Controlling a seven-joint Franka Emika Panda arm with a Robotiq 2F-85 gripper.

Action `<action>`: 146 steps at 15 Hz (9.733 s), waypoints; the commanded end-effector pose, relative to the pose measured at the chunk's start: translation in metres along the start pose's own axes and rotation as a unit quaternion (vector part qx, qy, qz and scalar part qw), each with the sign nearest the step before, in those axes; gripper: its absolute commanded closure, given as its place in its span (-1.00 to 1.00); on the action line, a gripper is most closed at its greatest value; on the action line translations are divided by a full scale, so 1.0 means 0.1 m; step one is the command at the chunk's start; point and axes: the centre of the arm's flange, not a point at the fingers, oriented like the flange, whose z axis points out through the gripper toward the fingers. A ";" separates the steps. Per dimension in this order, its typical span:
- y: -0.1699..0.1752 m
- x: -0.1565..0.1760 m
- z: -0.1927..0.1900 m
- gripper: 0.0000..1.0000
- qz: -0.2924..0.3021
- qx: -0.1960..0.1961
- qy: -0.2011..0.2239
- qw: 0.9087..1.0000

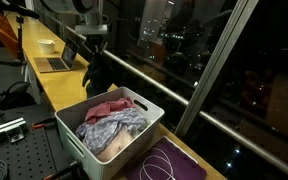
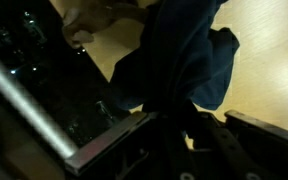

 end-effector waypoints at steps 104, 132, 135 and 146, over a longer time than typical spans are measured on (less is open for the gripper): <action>0.40 -0.27 1.62 -0.27 -0.093 0.045 -0.108 0.989; 0.62 -0.39 2.58 0.46 -0.143 0.111 -0.134 0.974; 0.57 -0.46 2.32 0.90 -0.130 0.111 -0.127 0.977; 0.54 -0.47 0.15 0.93 -0.082 0.009 -0.054 0.995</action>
